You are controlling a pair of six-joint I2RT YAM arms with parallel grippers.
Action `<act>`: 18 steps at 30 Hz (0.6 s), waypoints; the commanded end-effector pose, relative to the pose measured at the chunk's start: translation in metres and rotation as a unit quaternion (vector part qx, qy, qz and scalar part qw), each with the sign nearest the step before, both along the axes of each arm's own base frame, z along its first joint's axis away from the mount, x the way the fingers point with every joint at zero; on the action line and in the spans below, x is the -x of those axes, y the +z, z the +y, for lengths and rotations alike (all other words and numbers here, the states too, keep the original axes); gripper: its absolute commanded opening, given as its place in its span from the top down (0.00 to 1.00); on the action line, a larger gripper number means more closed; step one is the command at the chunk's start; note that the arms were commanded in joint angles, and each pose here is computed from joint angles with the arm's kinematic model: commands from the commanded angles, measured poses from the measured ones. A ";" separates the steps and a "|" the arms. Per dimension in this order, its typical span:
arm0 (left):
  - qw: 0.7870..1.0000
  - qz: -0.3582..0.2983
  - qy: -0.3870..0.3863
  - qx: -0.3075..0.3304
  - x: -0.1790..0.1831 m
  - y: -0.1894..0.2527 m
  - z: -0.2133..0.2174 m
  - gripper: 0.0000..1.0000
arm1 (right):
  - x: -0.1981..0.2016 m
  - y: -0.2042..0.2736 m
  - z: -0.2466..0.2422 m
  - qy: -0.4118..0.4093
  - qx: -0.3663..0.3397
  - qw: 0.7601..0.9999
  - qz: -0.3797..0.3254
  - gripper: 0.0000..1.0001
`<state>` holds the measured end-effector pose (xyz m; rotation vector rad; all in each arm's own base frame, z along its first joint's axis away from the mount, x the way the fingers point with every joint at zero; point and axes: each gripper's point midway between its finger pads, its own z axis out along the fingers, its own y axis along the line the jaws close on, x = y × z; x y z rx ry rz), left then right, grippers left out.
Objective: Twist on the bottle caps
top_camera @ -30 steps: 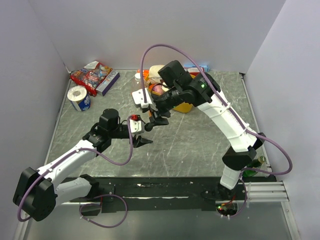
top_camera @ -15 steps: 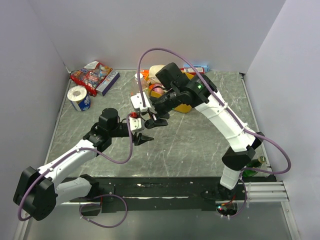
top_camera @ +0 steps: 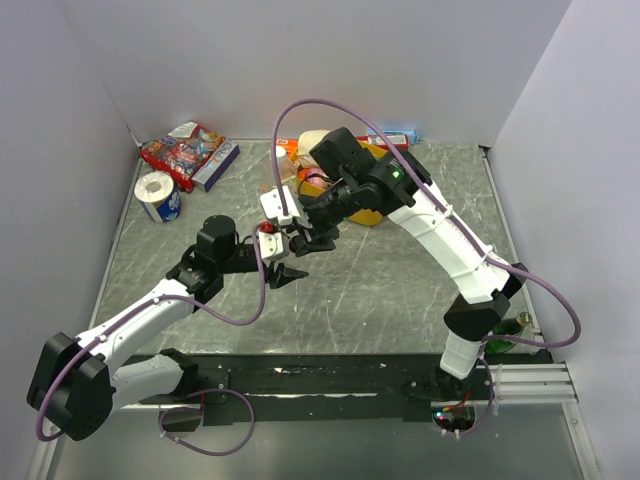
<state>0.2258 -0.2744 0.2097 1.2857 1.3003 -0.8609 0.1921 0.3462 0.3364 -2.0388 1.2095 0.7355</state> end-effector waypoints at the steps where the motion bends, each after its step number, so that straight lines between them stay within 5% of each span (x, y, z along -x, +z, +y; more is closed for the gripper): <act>1: 0.999 -0.034 0.009 0.029 -0.008 0.027 -0.003 0.99 | 0.031 -0.022 -0.037 -0.009 0.087 0.994 0.070 0.42; 12: 0.998 -0.027 0.032 0.043 -0.015 0.031 -0.002 0.99 | 0.015 -0.024 -0.037 -0.061 0.089 0.991 0.079 0.63; 18: 0.969 -0.026 0.207 0.134 -0.063 0.067 0.021 0.99 | -0.014 -0.042 -0.027 -0.202 0.097 0.964 0.142 0.79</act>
